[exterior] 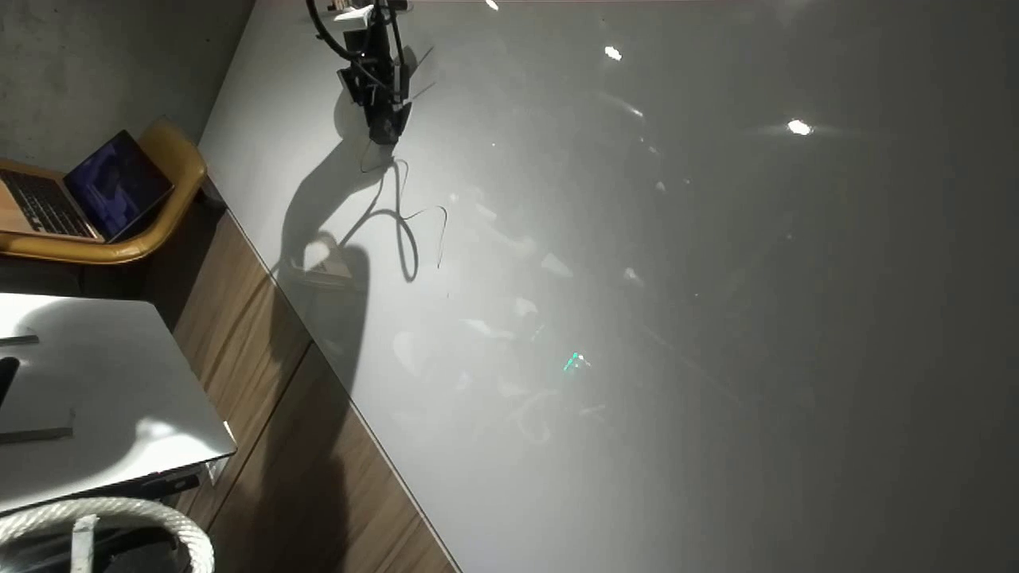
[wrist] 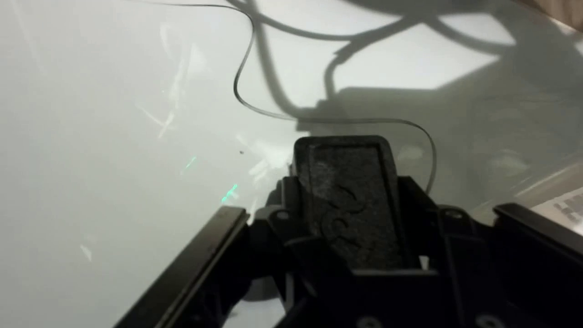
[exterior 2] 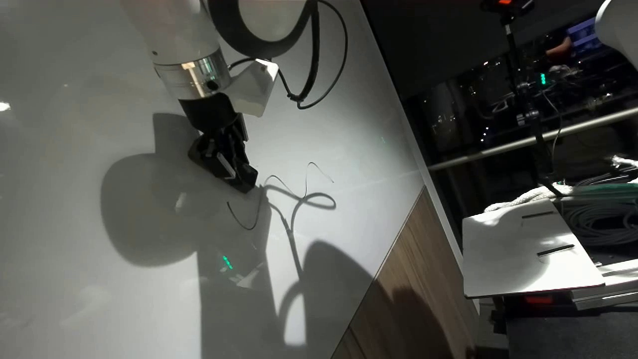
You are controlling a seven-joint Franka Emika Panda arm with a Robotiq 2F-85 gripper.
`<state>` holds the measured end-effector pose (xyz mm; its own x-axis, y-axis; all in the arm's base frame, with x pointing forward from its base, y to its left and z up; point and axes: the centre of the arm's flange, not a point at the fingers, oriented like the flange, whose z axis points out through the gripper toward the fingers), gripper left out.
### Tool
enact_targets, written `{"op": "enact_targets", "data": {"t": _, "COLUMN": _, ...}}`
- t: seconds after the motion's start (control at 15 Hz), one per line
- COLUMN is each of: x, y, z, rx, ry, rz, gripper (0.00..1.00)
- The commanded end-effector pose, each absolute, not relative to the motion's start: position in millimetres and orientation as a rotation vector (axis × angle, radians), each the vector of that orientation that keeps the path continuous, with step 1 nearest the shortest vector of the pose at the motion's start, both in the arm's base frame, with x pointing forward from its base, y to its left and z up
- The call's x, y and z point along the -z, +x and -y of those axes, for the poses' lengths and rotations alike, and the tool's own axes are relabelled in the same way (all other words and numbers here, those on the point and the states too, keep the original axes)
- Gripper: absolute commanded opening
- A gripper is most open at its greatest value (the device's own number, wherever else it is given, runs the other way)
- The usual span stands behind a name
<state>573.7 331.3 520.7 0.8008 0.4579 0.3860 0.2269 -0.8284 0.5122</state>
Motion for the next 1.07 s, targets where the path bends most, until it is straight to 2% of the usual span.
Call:
{"op": "enact_targets", "data": {"t": 0.0, "x": -575, "y": 630, "z": -349, "rx": -0.816, "ry": 2.464, "rz": -0.581, "gripper": 0.29}}
{"op": "enact_targets", "data": {"t": 0.33, "x": -621, "y": 606, "z": -294, "rx": -0.807, "ry": 2.403, "rz": -0.528, "gripper": 0.29}}
{"op": "enact_targets", "data": {"t": 0.87, "x": -723, "y": 582, "z": -194, "rx": -0.945, "ry": 2.391, "rz": -0.366, "gripper": 0.29}}
{"op": "enact_targets", "data": {"t": 1.0, "x": -715, "y": 578, "z": -188, "rx": -0.959, "ry": 2.413, "rz": -0.354, "gripper": 0.29}}
